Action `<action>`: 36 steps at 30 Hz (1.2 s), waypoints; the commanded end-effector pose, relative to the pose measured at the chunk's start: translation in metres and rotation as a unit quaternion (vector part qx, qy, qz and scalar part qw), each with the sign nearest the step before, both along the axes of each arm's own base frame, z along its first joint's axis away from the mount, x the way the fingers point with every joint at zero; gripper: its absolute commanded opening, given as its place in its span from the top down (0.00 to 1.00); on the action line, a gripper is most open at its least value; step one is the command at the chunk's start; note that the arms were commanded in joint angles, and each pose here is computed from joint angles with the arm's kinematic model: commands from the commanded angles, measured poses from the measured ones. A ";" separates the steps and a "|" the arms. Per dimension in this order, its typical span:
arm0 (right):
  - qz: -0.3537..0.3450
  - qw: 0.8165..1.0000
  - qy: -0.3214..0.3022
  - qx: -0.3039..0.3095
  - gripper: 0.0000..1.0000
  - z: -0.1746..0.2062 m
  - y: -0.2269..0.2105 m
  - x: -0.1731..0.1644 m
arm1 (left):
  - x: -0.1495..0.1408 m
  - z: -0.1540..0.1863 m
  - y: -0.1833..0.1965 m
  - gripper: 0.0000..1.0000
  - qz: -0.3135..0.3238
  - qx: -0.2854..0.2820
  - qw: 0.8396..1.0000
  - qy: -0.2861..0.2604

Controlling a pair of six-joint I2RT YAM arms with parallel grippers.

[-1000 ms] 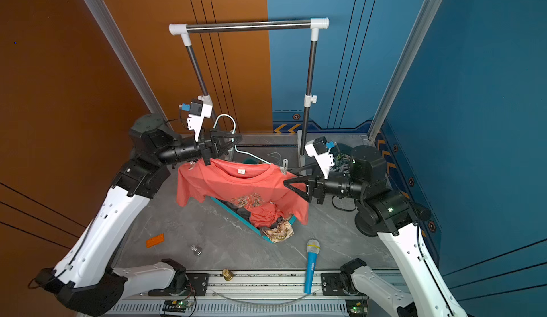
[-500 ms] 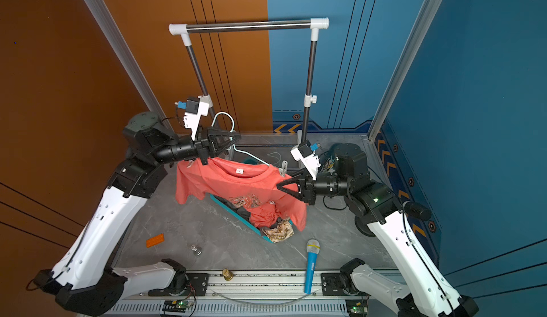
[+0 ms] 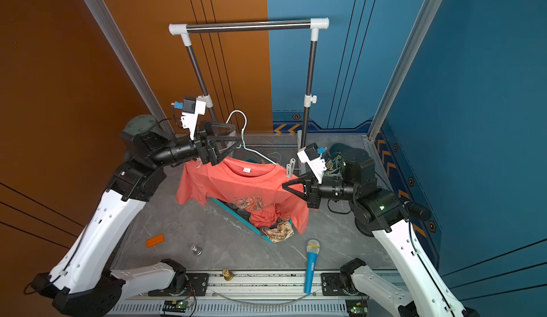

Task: Use clothespins to secure the t-shirt on both sides of the hanger
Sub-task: Hang the hanger on the clothesline.

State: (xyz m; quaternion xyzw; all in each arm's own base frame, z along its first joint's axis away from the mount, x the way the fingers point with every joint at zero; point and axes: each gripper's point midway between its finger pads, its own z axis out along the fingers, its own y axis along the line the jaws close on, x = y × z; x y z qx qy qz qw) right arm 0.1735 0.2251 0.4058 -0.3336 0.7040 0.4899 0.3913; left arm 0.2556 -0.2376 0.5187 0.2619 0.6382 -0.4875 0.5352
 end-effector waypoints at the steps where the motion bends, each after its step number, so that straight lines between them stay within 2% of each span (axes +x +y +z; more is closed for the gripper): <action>1: 0.008 0.999 -0.028 0.032 1.00 0.020 -0.002 -0.003 | 0.016 0.010 0.031 0.02 0.093 -0.015 0.996 -0.010; 5: 0.005 0.999 -0.027 0.033 1.00 0.020 -0.005 -0.002 | 0.029 0.012 0.070 0.03 0.183 -0.025 0.983 -0.005; 7: -0.001 0.999 -0.033 0.035 1.00 0.022 -0.007 -0.002 | 0.030 0.008 0.083 0.02 0.204 -0.027 0.979 0.001; 15: -0.002 0.998 -0.046 0.044 1.00 0.034 -0.013 -0.003 | 0.027 -0.046 0.083 0.03 0.199 0.026 0.978 0.062; 20: -0.001 0.998 -0.050 0.048 1.00 0.038 -0.015 -0.006 | 0.029 -0.058 0.078 0.02 0.184 0.028 0.980 0.070; 26: -0.002 0.997 -0.052 0.050 1.00 0.040 -0.016 -0.008 | 0.037 -0.053 0.068 0.04 0.159 0.012 0.984 0.075; 28: -0.010 0.998 -0.051 0.047 1.00 0.038 -0.017 -0.006 | 0.037 -0.050 0.068 0.02 0.159 0.009 0.985 0.073; 29: -0.020 0.998 -0.051 0.044 1.00 0.037 -0.018 -0.002 | 0.036 -0.048 0.069 0.00 0.162 0.008 0.984 0.071; 33: -0.084 0.995 -0.058 0.016 1.00 0.033 -0.027 0.019 | 0.029 -0.031 0.080 0.02 0.190 0.002 0.981 0.046; 36: -0.147 0.986 -0.078 -0.001 1.00 0.040 -0.038 0.039 | 0.022 -0.018 0.096 0.02 0.231 -0.001 0.973 0.027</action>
